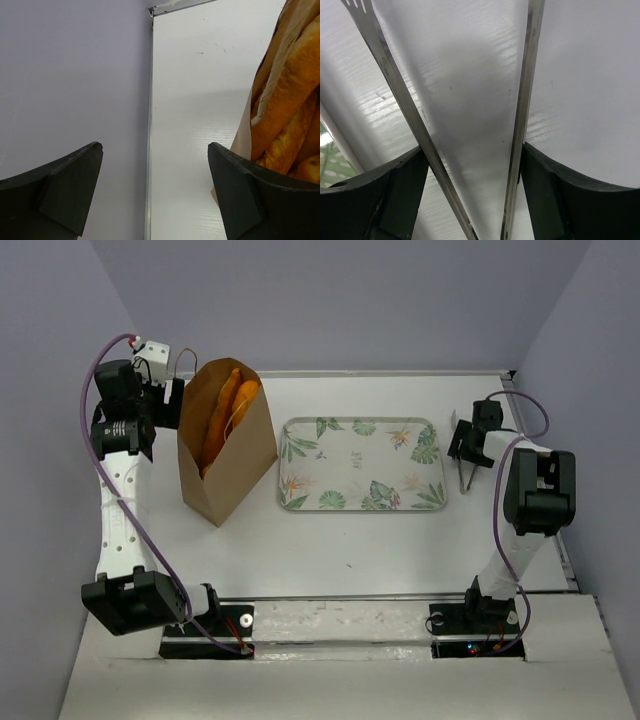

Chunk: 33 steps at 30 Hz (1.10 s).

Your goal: Take the fake bread out of the paper bag

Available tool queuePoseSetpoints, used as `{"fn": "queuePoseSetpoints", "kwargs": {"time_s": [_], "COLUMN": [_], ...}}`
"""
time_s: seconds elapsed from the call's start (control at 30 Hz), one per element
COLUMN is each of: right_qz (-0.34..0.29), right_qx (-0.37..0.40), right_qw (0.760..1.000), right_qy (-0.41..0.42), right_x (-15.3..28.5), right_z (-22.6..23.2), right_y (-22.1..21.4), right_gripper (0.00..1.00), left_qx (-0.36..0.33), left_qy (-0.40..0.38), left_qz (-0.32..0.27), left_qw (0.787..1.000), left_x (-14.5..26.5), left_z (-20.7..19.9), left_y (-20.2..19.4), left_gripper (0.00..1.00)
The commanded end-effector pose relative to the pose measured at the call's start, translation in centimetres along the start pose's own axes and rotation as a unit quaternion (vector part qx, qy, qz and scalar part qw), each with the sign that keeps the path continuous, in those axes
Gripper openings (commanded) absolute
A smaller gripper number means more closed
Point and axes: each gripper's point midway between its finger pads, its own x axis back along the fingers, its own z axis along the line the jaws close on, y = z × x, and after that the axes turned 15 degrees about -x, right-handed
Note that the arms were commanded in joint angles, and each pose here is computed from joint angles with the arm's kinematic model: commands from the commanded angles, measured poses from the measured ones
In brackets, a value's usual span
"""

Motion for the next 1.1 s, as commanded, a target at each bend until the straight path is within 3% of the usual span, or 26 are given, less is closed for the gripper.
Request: {"fn": "queuePoseSetpoints", "kwargs": {"time_s": [0.0, 0.13, 0.3, 0.73, 0.9, 1.07], "right_qz": [0.074, 0.034, -0.027, -0.047, -0.087, -0.114], "right_qx": [0.046, 0.039, 0.030, 0.056, 0.134, 0.152], "right_qw": [0.994, 0.997, 0.999, 0.992, 0.969, 0.939], "right_qy": [-0.070, -0.060, 0.006, 0.100, 0.187, 0.285], "right_x": [0.0, 2.4, 8.5, 18.8, 26.4, 33.4], "right_z": [-4.0, -3.1, 0.1, 5.0, 12.5, 18.5], "right_y": [-4.9, -1.4, 4.3, 8.0, 7.6, 7.2], "right_gripper": [0.73, 0.71, 0.68, 0.65, 0.64, 0.64], "left_qx": [0.007, 0.015, 0.016, 0.007, 0.001, -0.007], "left_qy": [0.016, 0.010, 0.001, -0.011, -0.019, -0.026], "left_qz": [-0.022, -0.018, -0.012, 0.005, 0.016, -0.009], "left_qw": [1.000, 1.000, 1.000, 1.000, 1.000, 1.000], "left_x": [0.9, 0.8, 0.5, -0.3, -0.5, -0.3], "left_z": [1.1, 0.7, 0.3, 0.1, 0.0, 0.2], "left_y": [1.6, 1.3, 1.1, 0.7, 0.3, 1.5], "left_gripper": [0.98, 0.96, 0.95, 0.95, 0.92, 0.90]}}
